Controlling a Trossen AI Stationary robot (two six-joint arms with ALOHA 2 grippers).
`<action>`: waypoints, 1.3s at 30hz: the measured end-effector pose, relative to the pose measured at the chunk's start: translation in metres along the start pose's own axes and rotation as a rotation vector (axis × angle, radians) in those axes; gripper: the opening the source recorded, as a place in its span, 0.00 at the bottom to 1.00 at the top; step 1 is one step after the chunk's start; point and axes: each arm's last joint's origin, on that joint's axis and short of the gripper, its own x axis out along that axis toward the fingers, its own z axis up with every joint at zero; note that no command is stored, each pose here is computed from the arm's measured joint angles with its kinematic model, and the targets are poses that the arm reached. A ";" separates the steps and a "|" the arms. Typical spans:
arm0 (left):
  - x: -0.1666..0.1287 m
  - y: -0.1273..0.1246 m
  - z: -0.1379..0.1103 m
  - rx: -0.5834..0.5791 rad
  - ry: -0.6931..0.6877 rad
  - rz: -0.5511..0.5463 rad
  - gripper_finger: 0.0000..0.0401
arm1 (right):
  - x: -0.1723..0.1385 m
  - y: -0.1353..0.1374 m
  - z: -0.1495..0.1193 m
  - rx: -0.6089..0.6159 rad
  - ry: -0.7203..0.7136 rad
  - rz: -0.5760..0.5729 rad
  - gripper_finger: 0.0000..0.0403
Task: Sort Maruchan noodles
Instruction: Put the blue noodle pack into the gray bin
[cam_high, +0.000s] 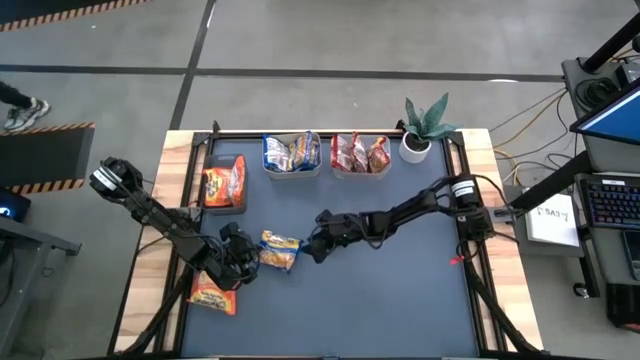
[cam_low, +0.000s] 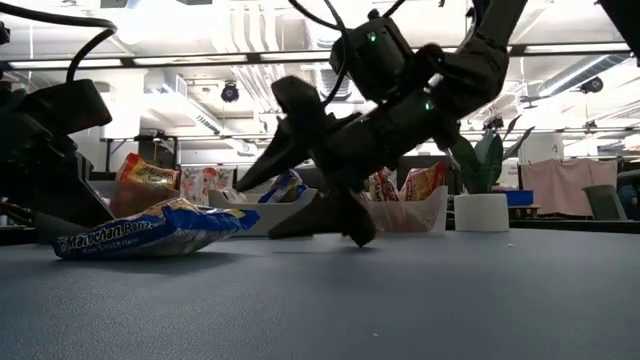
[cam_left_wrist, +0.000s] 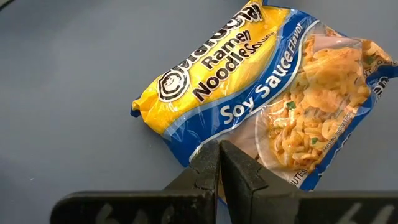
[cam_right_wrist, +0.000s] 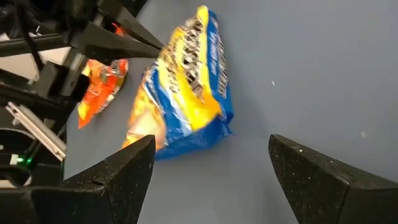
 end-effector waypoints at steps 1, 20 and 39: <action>0.000 0.000 0.000 -0.001 0.000 -0.001 0.00 | 0.003 -0.003 -0.002 0.005 -0.005 0.005 0.75; 0.000 -0.005 0.002 -0.045 -0.014 -0.045 0.00 | 0.041 0.014 0.006 -0.083 0.076 0.054 0.75; 0.000 -0.005 0.004 -0.056 -0.048 -0.034 0.00 | 0.041 0.013 0.011 -0.101 0.060 0.048 0.50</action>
